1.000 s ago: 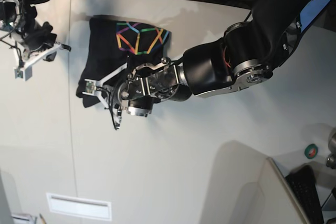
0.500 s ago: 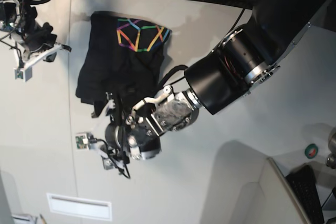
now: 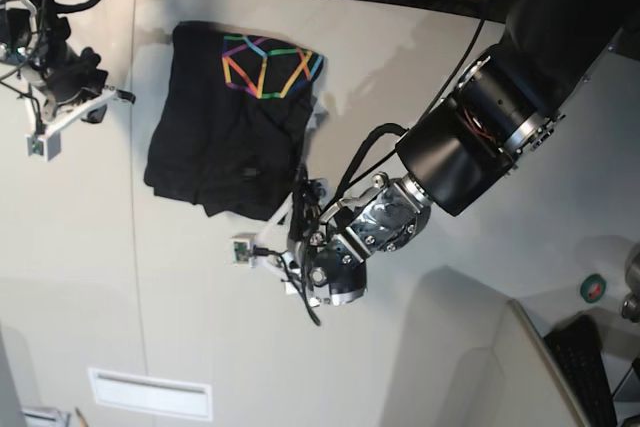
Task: Layout the t-shirt on the table in an organized manner, then fold the t-shirt properly
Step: 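Grasp the bundle edge with the left gripper and tuck it under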
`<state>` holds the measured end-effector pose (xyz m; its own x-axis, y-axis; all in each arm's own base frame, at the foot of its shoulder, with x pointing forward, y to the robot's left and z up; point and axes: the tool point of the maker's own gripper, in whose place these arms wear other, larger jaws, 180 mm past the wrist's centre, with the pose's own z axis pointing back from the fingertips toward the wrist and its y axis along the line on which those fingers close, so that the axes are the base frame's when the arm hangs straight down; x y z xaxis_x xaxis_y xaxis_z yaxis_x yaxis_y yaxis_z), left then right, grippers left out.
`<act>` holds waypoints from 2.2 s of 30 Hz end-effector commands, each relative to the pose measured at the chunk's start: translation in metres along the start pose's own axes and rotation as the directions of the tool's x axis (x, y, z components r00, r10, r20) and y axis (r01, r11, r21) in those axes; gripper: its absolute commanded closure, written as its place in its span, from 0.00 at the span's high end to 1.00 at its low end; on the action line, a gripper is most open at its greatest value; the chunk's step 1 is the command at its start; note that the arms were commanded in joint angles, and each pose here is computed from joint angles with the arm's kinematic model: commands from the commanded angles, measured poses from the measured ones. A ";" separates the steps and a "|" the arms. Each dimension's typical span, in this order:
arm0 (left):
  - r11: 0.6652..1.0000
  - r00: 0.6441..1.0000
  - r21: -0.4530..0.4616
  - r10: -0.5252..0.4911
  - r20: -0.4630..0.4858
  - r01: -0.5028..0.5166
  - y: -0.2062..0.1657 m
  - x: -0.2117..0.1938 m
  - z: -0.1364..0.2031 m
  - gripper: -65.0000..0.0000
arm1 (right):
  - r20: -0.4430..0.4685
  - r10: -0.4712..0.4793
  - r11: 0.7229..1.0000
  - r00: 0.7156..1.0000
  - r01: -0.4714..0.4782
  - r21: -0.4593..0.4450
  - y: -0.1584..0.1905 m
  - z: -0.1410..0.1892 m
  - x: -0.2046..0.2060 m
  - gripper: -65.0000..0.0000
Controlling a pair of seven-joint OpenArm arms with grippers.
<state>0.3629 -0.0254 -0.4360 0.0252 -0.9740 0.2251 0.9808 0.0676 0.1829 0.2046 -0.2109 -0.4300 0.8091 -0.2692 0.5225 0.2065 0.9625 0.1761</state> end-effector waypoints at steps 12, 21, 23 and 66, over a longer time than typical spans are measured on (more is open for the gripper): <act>1.000 1.000 -0.003 -0.001 -0.009 0.000 -0.004 0.008 0.001 0.68 | 0.034 0.010 1.000 0.999 -0.011 0.002 -0.001 0.003 0.010 0.00; 1.000 0.999 -0.020 -0.022 0.041 0.023 -0.014 0.041 0.000 0.67 | 0.034 0.010 1.000 0.999 -0.011 0.002 -0.001 0.003 0.010 0.00; 0.999 0.999 -0.022 -0.024 0.044 0.025 -0.015 0.043 0.000 0.67 | 0.034 0.010 1.000 0.999 -0.011 0.002 -0.001 0.003 0.010 0.00; 0.998 0.998 -0.033 -0.056 -0.024 0.055 -0.013 0.040 -0.007 0.00 | 0.035 0.009 1.000 0.999 -0.009 -0.001 -0.002 0.003 0.011 0.00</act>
<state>0.3440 -0.0543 -0.4490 -0.0070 -0.9861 0.1660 0.9904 0.0161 0.1376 0.2046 -0.2109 -0.4301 0.8085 -0.2701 0.5229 0.2074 0.9622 0.1765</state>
